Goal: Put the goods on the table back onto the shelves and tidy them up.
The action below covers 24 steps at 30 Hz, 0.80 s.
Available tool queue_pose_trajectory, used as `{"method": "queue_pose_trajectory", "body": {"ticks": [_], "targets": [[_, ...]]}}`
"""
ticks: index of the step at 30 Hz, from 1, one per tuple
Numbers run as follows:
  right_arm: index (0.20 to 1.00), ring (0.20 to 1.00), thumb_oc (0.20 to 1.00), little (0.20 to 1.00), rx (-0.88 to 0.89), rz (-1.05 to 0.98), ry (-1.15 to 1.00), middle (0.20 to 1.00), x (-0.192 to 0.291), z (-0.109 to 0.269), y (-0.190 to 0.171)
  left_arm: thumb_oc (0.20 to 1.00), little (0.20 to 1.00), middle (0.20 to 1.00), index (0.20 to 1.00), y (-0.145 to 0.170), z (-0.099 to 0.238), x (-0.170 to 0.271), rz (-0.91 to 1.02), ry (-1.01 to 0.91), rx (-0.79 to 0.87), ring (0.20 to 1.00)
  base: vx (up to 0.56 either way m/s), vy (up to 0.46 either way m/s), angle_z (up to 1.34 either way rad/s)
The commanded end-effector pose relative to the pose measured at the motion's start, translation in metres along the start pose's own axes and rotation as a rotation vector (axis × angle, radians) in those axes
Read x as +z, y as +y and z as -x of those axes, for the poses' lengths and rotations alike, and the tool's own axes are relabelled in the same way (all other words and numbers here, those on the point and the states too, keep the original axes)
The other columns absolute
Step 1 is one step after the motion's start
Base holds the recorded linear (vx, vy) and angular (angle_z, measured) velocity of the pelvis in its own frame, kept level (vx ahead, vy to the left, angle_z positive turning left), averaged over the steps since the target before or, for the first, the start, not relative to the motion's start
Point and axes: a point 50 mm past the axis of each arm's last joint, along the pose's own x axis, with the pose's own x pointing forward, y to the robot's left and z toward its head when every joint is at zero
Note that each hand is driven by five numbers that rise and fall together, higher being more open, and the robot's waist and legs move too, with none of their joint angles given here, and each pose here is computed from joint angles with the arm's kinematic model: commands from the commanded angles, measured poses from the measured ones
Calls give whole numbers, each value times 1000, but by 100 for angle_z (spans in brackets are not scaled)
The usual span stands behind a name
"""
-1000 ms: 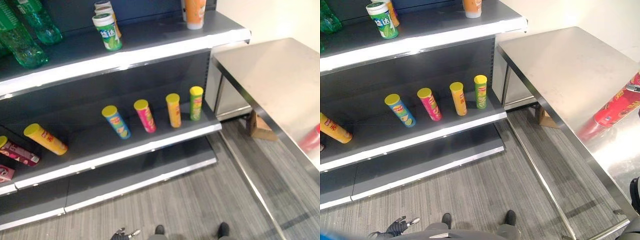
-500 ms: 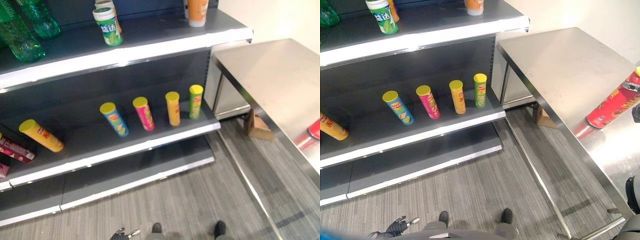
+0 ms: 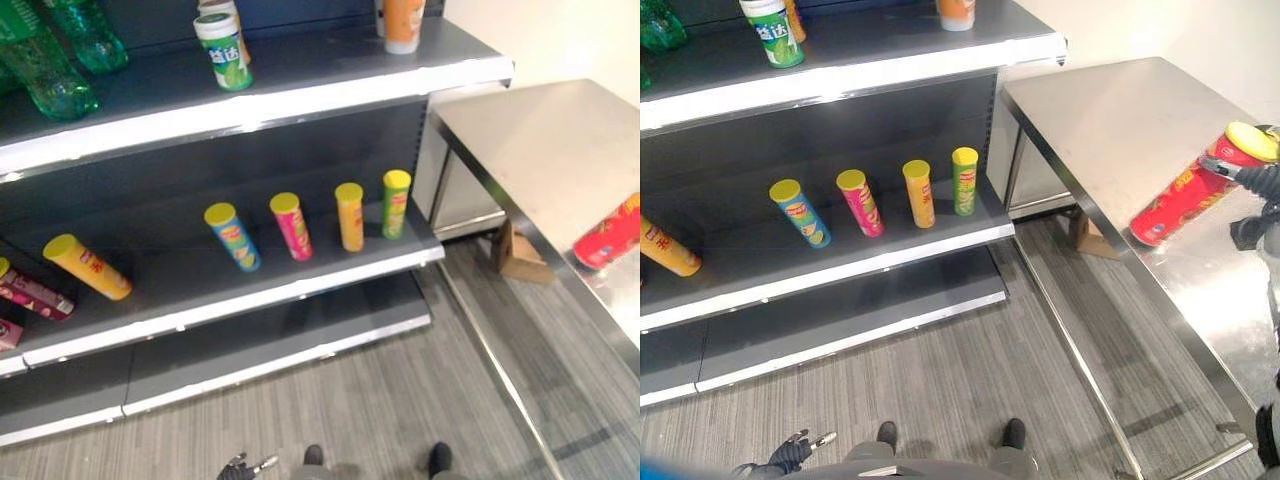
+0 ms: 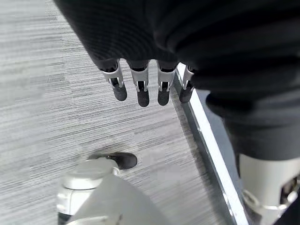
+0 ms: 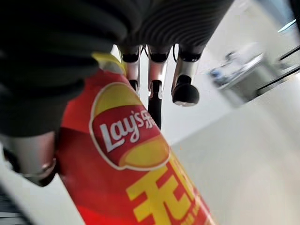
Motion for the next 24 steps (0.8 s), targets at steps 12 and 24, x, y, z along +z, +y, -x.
{"method": "queue_pose_trajectory", "body": {"ticks": [12,24], "targets": [[200,200,200,200,-153,-116,-484,200,84,33,-11,1000,1000,1000,1000,17,-5,27,37,-77,62,1000,-99,-2,39],[200,200,200,200,-131,-70,-514,200,85,53,-8,1000,1000,1000,1000,16,-7,32,-61,-89,64,1000,67,372,37]]}}
